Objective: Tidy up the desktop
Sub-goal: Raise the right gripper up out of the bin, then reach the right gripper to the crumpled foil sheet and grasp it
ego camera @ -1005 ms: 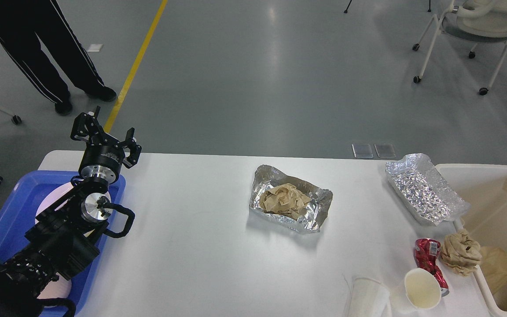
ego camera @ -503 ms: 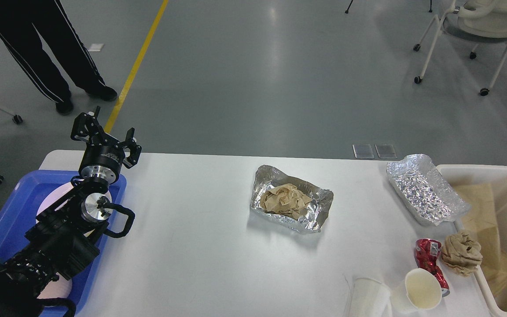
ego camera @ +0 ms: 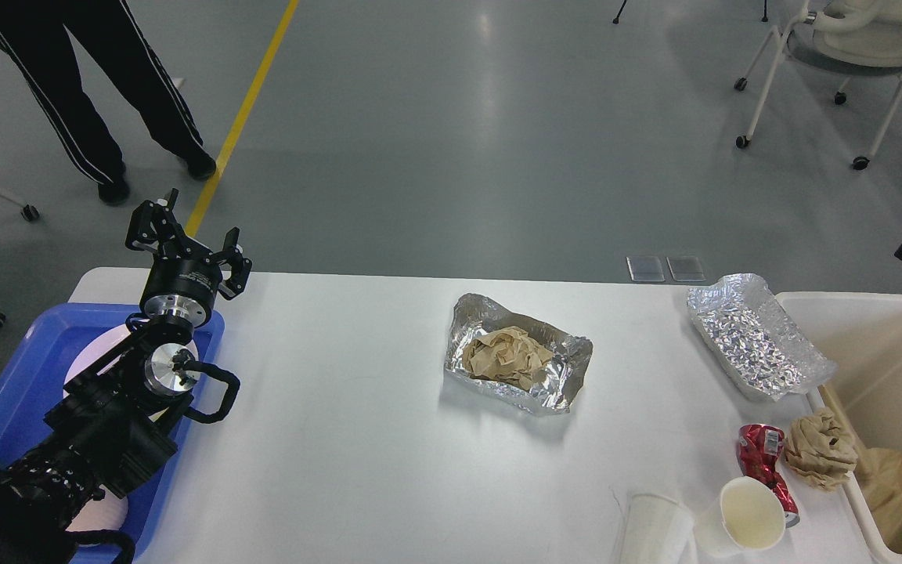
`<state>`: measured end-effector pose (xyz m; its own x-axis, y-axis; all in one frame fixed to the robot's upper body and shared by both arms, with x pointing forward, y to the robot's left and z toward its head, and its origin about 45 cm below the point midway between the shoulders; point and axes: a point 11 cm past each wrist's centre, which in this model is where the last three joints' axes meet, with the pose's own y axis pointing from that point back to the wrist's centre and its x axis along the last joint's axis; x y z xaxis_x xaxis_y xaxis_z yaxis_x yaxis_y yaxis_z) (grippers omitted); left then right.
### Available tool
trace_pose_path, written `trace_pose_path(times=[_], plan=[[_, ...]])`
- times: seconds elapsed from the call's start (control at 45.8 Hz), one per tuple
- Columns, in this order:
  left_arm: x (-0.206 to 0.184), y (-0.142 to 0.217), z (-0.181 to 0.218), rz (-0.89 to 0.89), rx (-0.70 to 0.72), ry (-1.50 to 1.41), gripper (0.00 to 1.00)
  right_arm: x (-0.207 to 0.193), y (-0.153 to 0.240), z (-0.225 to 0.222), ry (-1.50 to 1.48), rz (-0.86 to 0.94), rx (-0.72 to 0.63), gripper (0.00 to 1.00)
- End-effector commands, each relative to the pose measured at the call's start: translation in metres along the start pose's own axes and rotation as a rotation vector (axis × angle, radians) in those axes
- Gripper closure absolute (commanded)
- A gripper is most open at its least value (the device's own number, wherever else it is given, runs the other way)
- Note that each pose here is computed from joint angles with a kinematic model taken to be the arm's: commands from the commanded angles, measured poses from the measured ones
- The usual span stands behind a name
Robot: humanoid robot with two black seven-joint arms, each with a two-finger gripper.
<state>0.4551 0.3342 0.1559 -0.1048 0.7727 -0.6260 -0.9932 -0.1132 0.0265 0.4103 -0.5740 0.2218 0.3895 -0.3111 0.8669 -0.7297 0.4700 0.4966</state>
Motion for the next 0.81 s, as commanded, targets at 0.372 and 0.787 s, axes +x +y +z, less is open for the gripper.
trace_pose_path(times=[0.372, 0.787], plan=[[0.000, 0.000, 0.000, 0.000, 0.000, 0.000, 0.03, 0.112, 0.111, -0.238, -0.041, -0.537, 0.477, 0.00], [0.000, 0.000, 0.000, 0.000, 0.000, 0.000, 0.03, -0.007, 0.250, -0.284, 0.364, -0.961, 0.456, 0.00]])
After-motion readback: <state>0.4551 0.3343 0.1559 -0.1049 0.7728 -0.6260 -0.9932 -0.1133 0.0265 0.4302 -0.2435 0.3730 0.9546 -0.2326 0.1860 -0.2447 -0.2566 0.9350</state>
